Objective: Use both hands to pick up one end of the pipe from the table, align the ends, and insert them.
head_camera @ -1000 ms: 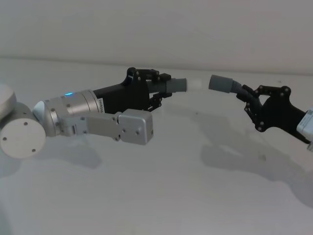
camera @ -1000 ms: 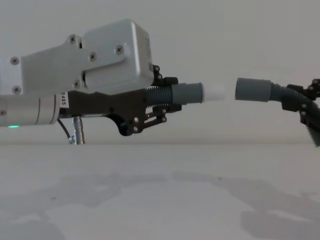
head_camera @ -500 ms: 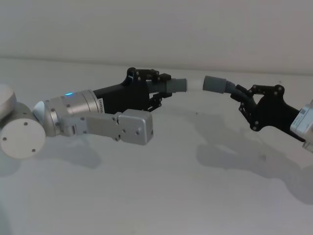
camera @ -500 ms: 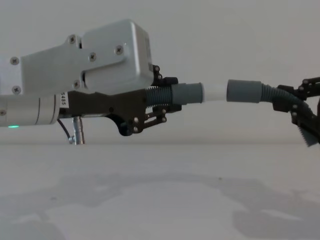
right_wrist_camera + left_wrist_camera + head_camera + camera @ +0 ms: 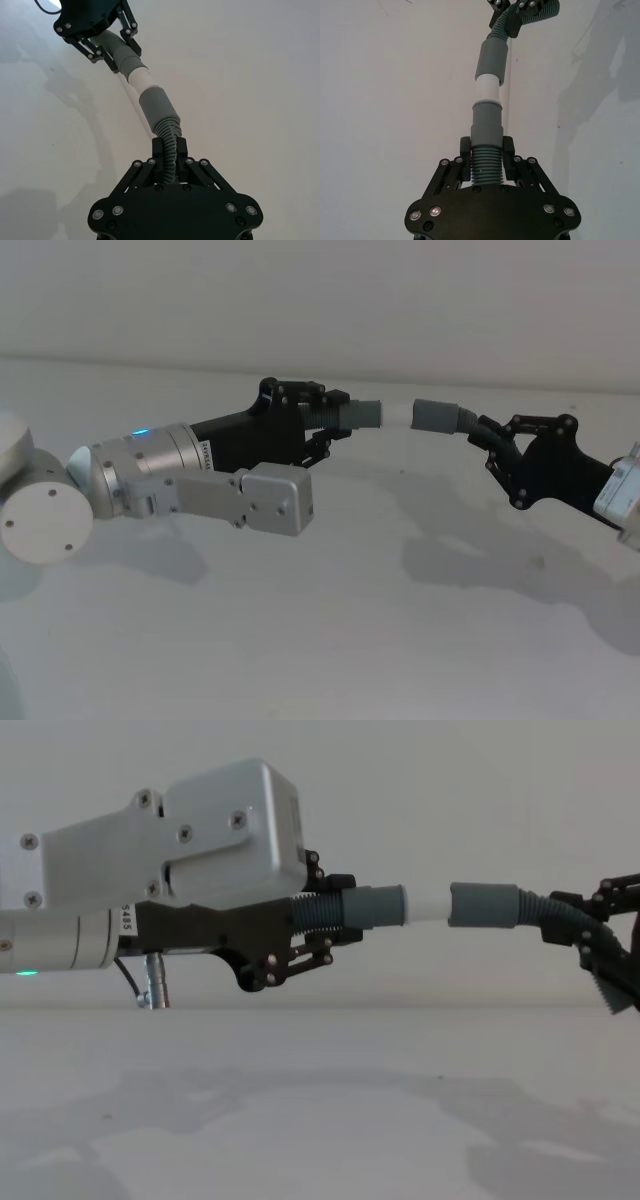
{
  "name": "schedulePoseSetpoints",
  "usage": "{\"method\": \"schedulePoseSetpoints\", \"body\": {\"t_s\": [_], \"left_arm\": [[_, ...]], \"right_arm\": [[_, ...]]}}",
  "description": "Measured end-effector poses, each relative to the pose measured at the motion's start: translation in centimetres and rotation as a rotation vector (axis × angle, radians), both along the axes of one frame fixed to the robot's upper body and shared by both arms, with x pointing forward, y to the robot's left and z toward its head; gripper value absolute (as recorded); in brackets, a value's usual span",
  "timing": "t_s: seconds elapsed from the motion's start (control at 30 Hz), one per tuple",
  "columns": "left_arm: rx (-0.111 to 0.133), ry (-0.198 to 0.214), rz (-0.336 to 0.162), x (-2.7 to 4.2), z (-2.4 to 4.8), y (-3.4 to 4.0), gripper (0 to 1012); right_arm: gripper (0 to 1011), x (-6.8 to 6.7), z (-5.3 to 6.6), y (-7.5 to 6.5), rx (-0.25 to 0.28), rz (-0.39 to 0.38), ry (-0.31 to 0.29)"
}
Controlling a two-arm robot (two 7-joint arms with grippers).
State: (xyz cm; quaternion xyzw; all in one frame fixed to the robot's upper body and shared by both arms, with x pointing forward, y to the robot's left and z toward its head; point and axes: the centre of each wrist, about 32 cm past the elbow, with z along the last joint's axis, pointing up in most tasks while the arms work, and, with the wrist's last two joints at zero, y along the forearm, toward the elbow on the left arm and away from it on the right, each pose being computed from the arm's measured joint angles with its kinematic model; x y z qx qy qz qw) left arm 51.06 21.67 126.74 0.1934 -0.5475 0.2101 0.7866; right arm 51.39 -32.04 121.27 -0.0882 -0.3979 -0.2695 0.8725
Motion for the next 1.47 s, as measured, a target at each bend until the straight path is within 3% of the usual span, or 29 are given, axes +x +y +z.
{"method": "schedulePoseSetpoints", "body": {"t_s": [1.47], "left_arm": [[0.000,0.000,0.000,0.00,0.00,0.00,354]], "right_arm": [[147,-0.13,0.19,-0.20,0.011,0.026,-0.020]]}}
